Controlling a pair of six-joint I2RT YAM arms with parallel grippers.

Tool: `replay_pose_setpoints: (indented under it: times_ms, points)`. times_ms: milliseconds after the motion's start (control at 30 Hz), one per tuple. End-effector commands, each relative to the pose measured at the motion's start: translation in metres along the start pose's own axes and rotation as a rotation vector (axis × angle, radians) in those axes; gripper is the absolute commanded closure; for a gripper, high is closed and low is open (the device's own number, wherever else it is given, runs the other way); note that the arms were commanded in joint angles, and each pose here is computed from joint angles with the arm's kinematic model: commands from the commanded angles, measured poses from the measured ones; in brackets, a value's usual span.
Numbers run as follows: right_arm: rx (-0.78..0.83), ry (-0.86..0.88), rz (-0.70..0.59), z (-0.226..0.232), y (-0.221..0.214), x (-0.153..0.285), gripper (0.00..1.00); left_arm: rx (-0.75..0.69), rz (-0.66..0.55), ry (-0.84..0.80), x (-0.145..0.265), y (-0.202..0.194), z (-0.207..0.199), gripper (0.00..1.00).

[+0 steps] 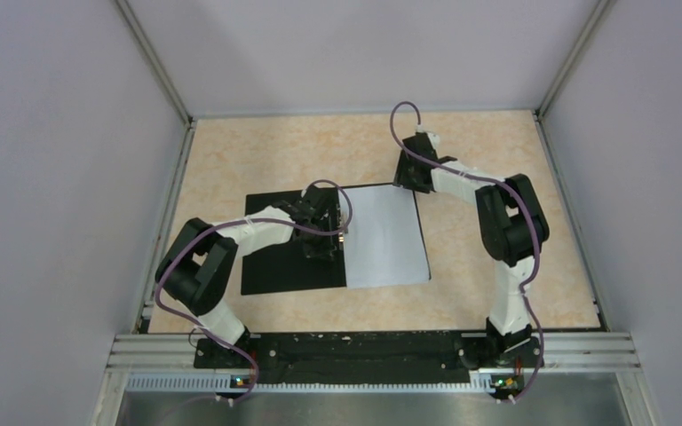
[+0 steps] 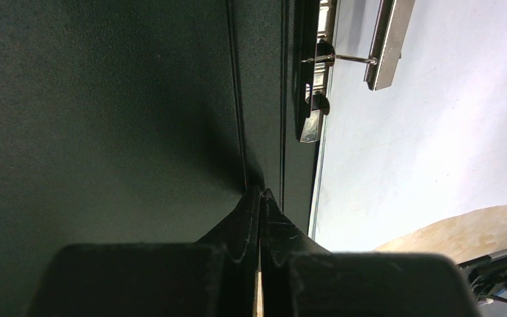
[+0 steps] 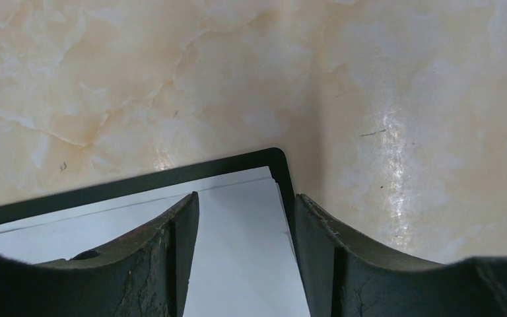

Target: Put the files into the folder

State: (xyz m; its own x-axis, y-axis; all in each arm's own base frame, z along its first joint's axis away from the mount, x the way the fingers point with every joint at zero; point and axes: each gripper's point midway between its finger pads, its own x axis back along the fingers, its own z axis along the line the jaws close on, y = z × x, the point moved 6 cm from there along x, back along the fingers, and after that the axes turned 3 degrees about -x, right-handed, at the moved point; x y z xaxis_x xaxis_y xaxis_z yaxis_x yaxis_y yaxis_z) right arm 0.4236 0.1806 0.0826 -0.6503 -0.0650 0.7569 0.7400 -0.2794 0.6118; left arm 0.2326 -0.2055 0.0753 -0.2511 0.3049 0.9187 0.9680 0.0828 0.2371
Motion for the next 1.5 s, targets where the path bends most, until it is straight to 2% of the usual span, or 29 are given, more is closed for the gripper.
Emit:
replay_pose_setpoints:
  times_ms: [0, 100, 267, 400, 567, 700, 767, 867, 1100, 1467]
  points:
    - [-0.018, -0.011, -0.063, 0.004, 0.026, 0.018, 0.42, -0.016, 0.011, 0.108, -0.005, -0.008, 0.025, 1.00]
    - [-0.034, -0.011, -0.056, -0.001, 0.031, 0.038, 0.37, -0.017, 0.012, 0.100, -0.005, -0.008, 0.024, 1.00]
    - [-0.010, 0.034, 0.041, -0.016, -0.022, 0.080, 0.29, -0.018, 0.009, 0.081, -0.002, -0.008, 0.020, 1.00]
    - [0.029, 0.076, 0.057, -0.020, -0.070, 0.131, 0.28, -0.019, 0.000, 0.064, 0.000, -0.005, 0.017, 1.00]
    - [0.031, 0.119, 0.123, -0.021, -0.133, 0.177, 0.49, -0.017, -0.003, 0.050, 0.001, -0.003, 0.014, 1.00]
    - [0.054, 0.122, 0.175, -0.015, -0.176, 0.198, 0.82, -0.017, 0.005, 0.047, -0.001, -0.003, 0.013, 1.00]
    - [0.054, 0.133, 0.203, -0.012, -0.194, 0.201, 0.91, -0.015, 0.004, 0.047, -0.001, -0.003, 0.013, 1.00]
    - [0.071, 0.151, 0.251, -0.002, -0.215, 0.201, 0.99, -0.013, 0.009, 0.049, -0.001, -0.004, 0.014, 1.00]
    - [0.109, 0.170, 0.321, 0.010, -0.248, 0.199, 1.00, -0.012, 0.011, 0.050, -0.001, -0.005, 0.015, 1.00]
    - [0.125, 0.135, 0.297, 0.015, -0.255, 0.181, 1.00, -0.011, 0.011, 0.055, -0.001, -0.007, 0.017, 1.00]
